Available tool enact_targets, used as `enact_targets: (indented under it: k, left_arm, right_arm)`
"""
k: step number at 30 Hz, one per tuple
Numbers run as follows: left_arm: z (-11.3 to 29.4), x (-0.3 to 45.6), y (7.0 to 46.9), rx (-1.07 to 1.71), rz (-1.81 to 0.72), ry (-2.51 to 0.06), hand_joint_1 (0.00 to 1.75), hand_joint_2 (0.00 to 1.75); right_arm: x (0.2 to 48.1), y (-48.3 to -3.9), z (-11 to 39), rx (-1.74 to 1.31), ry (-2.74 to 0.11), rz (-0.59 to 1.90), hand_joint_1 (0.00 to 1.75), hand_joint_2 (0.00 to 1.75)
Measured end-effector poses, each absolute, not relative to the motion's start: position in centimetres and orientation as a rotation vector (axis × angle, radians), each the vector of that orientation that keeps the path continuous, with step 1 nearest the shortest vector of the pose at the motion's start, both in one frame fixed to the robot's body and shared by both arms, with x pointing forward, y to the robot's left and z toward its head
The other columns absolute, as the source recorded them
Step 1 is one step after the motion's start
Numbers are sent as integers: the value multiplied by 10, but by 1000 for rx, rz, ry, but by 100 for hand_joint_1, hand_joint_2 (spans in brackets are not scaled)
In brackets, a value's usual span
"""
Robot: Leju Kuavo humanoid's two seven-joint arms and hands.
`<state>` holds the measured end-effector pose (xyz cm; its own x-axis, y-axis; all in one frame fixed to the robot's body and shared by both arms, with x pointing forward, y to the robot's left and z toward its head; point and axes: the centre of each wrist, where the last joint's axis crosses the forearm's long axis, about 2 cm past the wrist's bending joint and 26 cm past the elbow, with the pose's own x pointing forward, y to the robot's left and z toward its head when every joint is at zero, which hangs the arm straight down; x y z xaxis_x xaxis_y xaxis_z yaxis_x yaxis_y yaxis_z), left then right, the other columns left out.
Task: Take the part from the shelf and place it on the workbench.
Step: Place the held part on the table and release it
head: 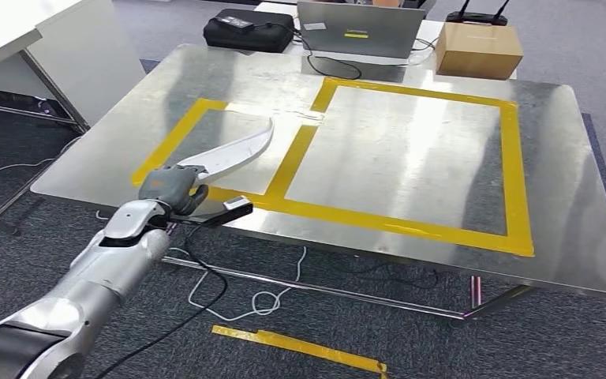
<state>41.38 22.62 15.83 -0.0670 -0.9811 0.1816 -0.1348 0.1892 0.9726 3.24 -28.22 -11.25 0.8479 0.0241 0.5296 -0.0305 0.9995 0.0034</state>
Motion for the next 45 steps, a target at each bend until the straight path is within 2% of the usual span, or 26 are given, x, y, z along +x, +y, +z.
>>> enact_targets:
  k: [11,18,22,25,29,38,45]
  left_arm:
    - [176,444,227,1303,-1248,-1143,175,175]
    - [177,448,228,1299,-1286,-1079,175,175]
    - [175,448,227,1294,-1299,-1061,0,175]
    - [176,449,226,1294,-1303,-1047,0,175]
    - [176,449,223,1302,-1287,-1084,0,0]
    - [179,446,205,1237,-1239,-1326,0,0]
    - [166,424,191,1092,-1084,-1676,0,0]
  right_arm:
    - [34,-280,-112,33,-560,71,0,175]
    - [34,-279,-112,40,-559,87,0,175]
    - [34,-279,-112,41,-558,88,0,0]
    - [34,-279,-112,41,-558,91,0,0]
    - [34,-279,-112,36,-558,95,0,0]
    - [34,-278,-112,31,-560,101,0,0]
    - [32,-275,-113,31,-554,85,0,0]
